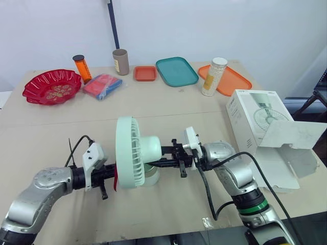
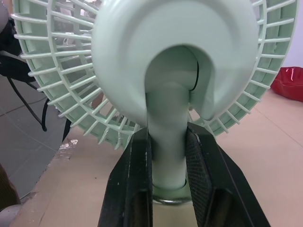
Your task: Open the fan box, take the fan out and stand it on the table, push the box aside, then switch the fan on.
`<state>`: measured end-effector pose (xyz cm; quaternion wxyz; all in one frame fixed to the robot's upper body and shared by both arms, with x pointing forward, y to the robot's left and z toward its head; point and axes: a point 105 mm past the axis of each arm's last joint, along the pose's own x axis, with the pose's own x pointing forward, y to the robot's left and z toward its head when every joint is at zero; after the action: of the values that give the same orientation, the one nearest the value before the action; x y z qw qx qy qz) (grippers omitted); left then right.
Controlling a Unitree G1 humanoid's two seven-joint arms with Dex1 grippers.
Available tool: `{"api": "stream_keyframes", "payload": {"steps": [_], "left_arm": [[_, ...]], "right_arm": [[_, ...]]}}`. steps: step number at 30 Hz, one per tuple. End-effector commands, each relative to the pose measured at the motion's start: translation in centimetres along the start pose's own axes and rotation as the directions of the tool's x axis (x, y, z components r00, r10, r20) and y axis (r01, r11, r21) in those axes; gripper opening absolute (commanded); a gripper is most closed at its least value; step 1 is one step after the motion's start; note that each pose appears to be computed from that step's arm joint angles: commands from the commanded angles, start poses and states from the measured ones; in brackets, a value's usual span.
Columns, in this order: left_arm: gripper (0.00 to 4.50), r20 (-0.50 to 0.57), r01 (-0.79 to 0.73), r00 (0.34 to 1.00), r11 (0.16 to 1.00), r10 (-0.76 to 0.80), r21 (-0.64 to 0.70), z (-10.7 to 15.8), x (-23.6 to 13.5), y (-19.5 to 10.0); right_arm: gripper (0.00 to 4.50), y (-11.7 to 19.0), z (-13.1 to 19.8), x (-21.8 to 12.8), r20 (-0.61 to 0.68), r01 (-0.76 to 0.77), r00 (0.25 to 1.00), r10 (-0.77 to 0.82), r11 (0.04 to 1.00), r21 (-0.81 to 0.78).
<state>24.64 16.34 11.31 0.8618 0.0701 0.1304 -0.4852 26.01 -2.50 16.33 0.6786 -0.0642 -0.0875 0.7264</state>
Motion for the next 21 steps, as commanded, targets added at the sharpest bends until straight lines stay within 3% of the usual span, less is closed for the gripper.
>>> {"api": "stream_keyframes", "payload": {"steps": [1, 15, 21], "left_arm": [[0.04, 0.019, -0.054, 0.998, 0.998, 0.053, 0.041, 1.3, -1.5, 0.4], [0.04, -0.009, -0.162, 0.987, 0.986, 0.161, -0.029, -0.2, -3.9, -1.3], [0.04, -0.012, -0.172, 0.985, 0.984, 0.171, -0.040, -0.3, -3.8, -1.8]], "right_arm": [[0.44, -0.2, 2.5, -0.4, 0.059, 0.004, 0.998, 0.001, 0.997, -0.081], [0.44, -1.8, 2.9, -2.9, 0.012, 0.030, 1.000, -0.029, 0.994, -0.107], [0.44, -2.8, 1.3, -3.6, -0.016, 0.082, 0.996, -0.084, 0.990, -0.119]]}}
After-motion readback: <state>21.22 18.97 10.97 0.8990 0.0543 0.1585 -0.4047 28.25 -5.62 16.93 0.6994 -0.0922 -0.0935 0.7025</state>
